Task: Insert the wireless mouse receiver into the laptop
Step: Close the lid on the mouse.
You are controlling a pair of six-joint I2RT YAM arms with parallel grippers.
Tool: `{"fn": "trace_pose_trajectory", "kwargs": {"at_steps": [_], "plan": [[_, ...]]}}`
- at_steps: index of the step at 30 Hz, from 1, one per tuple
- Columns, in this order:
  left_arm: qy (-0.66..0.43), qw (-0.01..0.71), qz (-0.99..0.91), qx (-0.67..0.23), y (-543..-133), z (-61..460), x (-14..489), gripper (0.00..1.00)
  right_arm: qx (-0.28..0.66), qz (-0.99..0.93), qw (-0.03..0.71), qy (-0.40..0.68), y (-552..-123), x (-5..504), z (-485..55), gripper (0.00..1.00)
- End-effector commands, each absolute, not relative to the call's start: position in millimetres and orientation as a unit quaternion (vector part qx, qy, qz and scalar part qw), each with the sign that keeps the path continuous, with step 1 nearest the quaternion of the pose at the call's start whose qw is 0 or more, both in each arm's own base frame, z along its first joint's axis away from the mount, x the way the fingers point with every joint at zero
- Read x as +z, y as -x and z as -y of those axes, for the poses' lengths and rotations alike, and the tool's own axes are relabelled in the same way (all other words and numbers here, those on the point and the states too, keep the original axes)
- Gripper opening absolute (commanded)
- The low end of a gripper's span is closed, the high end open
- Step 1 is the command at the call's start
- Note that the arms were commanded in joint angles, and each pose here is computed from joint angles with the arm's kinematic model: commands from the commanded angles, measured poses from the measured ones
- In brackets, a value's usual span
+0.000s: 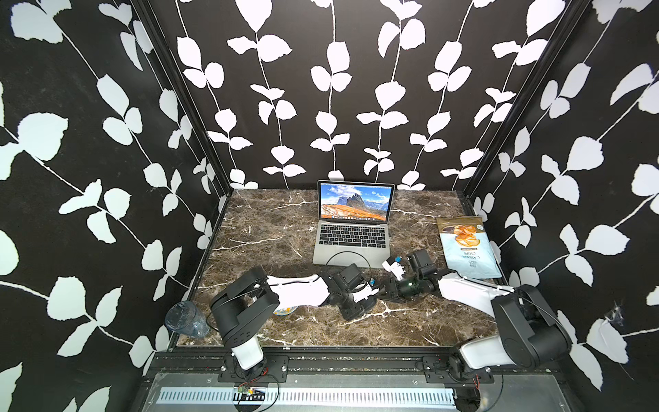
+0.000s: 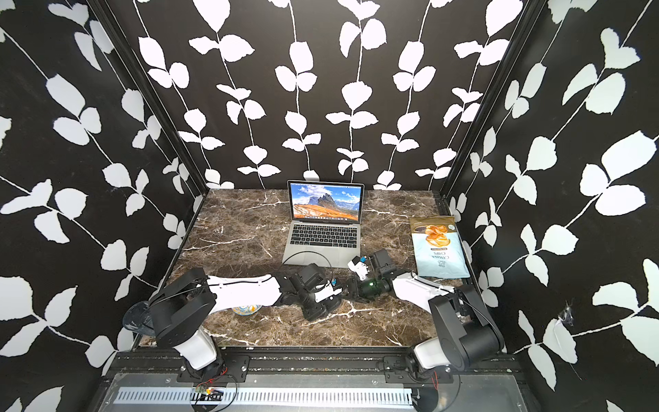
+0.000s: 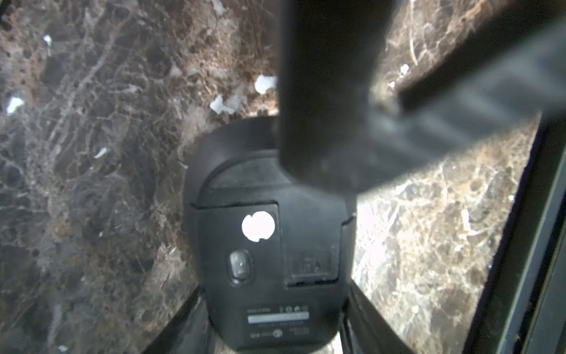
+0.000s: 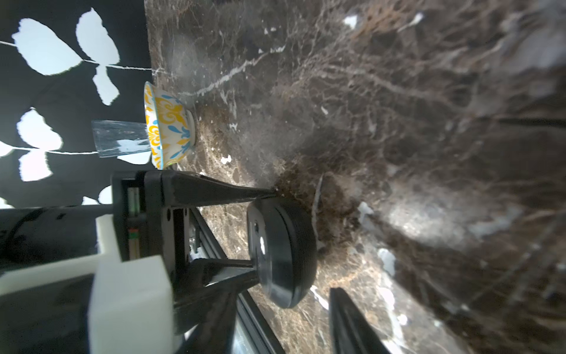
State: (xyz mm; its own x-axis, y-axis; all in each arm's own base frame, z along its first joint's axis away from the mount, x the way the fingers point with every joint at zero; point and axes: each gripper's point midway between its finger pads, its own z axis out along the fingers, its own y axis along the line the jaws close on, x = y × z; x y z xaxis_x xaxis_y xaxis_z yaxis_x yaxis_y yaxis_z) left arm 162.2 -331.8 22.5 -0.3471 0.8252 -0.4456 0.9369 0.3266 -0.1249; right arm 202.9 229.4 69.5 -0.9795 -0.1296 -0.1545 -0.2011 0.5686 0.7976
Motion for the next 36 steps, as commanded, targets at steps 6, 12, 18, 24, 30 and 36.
{"fn": "trace_pose_trajectory", "kwargs": {"at_steps": [6, 12, 18, 24, 30, 36], "plan": [[-0.551, 0.052, -0.819, -0.151, -133, 296, -17, 0.31, 0.48, -0.867, 0.103, 0.087, -219, 91, -238, 0.34], [-0.551, 0.051, -0.819, -0.151, -133, 296, -17, 0.3, 0.485, -0.866, 0.083, 0.09, -217, 84, -244, 0.3], [-0.551, 0.051, -0.819, -0.151, -133, 296, -18, 0.29, 0.476, -0.874, 0.05, 0.086, -205, 69, -244, 0.28], [-0.551, 0.05, -0.819, -0.153, -132, 296, -18, 0.23, 0.474, -0.876, 0.022, 0.087, -195, 58, -250, 0.27], [-0.551, 0.048, -0.819, -0.154, -131, 296, -19, 0.15, 0.468, -0.88, 0.007, 0.084, -189, 50, -251, 0.27], [-0.552, 0.042, -0.819, -0.155, -129, 296, -21, 0.11, 0.474, -0.875, 0.04, 0.089, -195, 69, -251, 0.27]]}}
